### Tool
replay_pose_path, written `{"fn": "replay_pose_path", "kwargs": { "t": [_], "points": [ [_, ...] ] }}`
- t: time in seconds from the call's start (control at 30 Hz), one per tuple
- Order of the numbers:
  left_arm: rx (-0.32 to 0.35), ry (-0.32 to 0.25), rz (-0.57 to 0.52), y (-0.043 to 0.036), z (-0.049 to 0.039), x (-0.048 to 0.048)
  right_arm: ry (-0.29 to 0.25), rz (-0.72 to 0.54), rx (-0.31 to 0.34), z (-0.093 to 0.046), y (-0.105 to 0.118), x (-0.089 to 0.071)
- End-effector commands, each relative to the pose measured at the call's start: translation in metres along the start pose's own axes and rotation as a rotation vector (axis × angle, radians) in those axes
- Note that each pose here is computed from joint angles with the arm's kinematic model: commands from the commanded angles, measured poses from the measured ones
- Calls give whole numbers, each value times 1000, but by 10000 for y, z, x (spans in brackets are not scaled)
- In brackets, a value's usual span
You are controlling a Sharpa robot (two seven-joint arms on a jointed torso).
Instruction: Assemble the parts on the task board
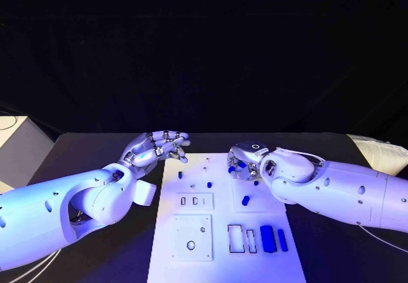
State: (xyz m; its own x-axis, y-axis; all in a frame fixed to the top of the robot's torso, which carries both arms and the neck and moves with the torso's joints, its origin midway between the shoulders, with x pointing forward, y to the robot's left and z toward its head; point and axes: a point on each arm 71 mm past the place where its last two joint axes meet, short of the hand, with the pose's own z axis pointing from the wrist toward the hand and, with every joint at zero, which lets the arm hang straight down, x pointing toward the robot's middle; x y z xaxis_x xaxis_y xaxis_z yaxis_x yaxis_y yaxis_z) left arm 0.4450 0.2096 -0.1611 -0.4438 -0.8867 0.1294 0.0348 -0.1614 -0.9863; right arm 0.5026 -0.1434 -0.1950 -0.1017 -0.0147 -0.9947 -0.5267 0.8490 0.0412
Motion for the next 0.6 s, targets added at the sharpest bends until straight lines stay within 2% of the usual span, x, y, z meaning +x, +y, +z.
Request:
{"fn": "replay_pose_path", "kwargs": {
  "t": [0.03, 0.37, 0.6],
  "points": [
    [6, 16, -4, -11, 6, 17, -10, -13, 10, 6, 7, -1],
    [2, 15, -4, -8, 7, 14, -27, -19, 31, 8, 13, 2],
    [-2, 14, -5, -5, 7, 8, -80, -23, 56, -7, 11, -27]
  ]
}}
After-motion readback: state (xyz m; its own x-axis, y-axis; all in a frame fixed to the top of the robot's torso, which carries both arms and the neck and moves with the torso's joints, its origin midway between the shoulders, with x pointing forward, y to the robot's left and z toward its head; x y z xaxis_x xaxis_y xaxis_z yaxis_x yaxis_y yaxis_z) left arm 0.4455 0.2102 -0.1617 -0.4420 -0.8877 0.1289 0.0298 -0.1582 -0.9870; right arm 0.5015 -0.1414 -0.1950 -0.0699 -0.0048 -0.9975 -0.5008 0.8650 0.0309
